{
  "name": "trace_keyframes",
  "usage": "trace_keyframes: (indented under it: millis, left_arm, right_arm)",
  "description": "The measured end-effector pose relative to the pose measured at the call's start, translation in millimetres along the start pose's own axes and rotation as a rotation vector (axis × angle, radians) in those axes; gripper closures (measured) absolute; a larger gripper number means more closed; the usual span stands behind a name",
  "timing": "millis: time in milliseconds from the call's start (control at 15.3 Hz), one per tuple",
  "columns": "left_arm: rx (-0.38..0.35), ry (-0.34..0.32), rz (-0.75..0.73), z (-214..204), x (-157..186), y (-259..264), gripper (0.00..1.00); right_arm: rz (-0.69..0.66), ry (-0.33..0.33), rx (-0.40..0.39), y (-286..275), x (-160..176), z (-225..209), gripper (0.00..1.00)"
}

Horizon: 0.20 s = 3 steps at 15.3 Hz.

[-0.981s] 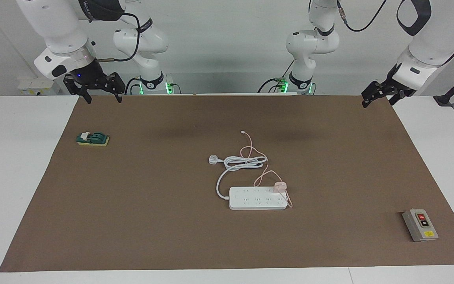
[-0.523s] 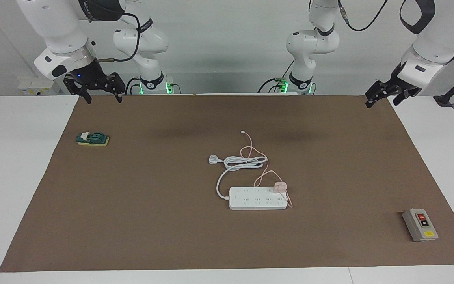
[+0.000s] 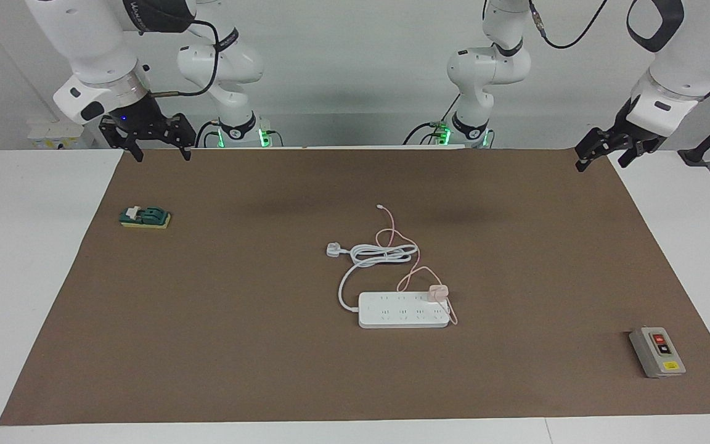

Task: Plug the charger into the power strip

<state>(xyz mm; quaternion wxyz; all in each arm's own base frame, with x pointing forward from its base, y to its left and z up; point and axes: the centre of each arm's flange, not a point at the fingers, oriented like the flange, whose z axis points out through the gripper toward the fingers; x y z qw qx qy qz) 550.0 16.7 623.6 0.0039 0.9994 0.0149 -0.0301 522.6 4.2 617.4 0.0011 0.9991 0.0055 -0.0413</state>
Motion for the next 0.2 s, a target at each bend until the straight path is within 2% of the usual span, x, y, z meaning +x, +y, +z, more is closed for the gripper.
trace_keyframes:
  millis: [196]
  left_arm:
    - [-0.015, 0.0, -0.014, -0.1, -0.1, -6.8, 0.0]
  right_arm:
    - [0.0, 0.0, 0.0, 0.0, 0.0, 0.0, 0.0]
